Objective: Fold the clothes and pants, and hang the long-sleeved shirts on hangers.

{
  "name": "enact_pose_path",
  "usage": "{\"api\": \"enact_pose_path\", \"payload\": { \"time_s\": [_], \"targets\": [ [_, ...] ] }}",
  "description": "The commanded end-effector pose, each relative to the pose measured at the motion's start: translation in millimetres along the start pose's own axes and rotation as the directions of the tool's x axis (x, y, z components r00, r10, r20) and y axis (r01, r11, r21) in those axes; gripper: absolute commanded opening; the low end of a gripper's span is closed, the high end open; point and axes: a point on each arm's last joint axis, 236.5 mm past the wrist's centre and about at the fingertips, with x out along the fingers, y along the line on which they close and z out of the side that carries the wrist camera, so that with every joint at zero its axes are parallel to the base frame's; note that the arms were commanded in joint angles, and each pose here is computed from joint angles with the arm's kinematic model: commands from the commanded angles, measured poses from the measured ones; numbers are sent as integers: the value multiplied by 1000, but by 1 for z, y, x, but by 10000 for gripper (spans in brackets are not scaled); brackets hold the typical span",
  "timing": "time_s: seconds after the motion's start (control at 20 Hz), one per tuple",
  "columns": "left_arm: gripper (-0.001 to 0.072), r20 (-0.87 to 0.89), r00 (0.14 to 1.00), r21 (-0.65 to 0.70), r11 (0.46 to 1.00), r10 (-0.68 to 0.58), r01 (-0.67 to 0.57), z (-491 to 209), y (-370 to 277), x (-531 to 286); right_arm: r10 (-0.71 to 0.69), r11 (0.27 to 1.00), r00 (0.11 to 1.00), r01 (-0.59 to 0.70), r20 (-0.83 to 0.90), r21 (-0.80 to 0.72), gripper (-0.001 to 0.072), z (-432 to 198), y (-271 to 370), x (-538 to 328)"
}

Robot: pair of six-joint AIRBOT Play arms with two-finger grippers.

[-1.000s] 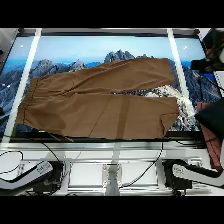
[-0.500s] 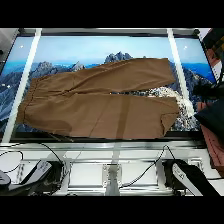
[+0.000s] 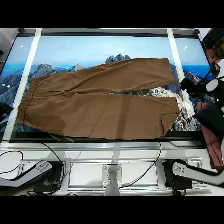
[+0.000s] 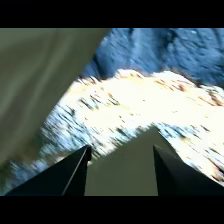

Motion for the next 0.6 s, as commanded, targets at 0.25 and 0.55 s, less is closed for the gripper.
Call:
{"api": "enact_pose_path", "payload": {
  "time_s": [0.25,0.55],
  "targets": [
    [702,-33,993,157,981,-110,114,40,-89,75,216,937,973,-184,-77,295,488,35,32,103],
    [702,-98,990,134,984,-104,116,22,-82,105,203,921,961,-123,-186,371,463,9,23,131]
  ]
}}
